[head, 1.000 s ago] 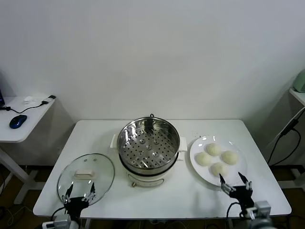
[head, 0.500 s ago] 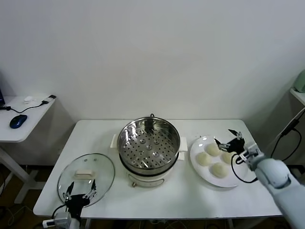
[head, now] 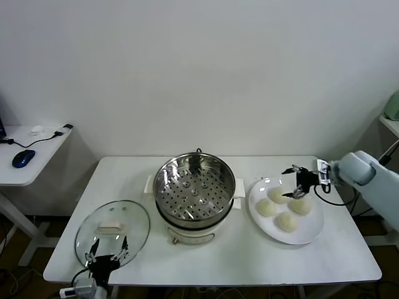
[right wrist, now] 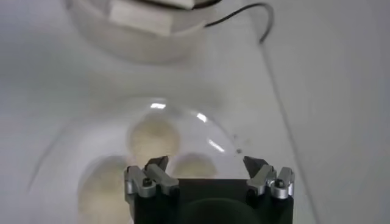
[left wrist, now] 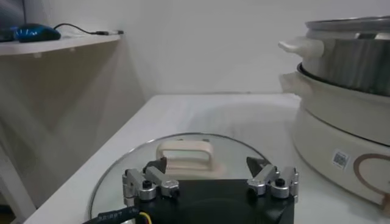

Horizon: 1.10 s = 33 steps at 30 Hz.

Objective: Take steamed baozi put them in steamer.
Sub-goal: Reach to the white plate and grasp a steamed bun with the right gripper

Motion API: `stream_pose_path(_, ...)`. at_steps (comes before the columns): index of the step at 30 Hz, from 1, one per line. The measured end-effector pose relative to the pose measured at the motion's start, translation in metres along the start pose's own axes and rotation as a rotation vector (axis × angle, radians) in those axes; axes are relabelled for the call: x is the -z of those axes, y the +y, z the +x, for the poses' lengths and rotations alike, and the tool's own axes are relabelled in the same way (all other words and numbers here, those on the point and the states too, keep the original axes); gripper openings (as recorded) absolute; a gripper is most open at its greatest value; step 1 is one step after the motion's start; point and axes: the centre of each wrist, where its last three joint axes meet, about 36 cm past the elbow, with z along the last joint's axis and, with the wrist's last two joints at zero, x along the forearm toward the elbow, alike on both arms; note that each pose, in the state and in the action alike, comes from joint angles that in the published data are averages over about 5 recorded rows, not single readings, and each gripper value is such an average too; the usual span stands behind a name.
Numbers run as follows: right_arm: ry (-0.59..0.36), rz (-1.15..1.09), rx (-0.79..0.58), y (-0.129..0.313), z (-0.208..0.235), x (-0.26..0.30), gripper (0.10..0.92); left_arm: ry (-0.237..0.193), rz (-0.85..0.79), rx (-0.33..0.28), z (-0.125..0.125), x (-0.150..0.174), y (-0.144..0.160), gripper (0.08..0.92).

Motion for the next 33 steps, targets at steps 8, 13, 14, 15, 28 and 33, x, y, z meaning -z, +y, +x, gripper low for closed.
stream_pose_path(8, 0.126, 0.022, 0.098, -0.030, -0.015, 0.016, 0.823, 0.003, -0.004, 0.009, -0.002, 0.000, 0.004, 0.823)
stream_pose_path(13, 0.173, 0.022, 0.115, -0.041, -0.032, 0.023, 0.823, 0.004, -0.006, 0.008, -0.002, 0.000, 0.005, 0.823)
stream_pose_path(14, 0.180, 0.022, 0.117, -0.042, -0.036, 0.024, 0.823, 0.004, -0.006, 0.007, -0.002, -0.001, 0.005, 0.823)
stream_pose_path(15, 0.187, 0.022, 0.118, -0.043, -0.040, 0.025, 0.823, 0.005, -0.005, 0.007, -0.002, -0.001, 0.004, 0.823)
stream_pose_path(28, 0.225, 0.014, 0.105, -0.048, -0.090, 0.031, 0.823, 0.014, -0.001, 0.006, 0.003, -0.006, -0.001, 0.823)
stream_pose_path(33, 0.226, 0.007, 0.101, -0.048, -0.102, 0.032, 0.805, 0.011, -0.002, 0.004, 0.004, -0.005, -0.001, 0.823)
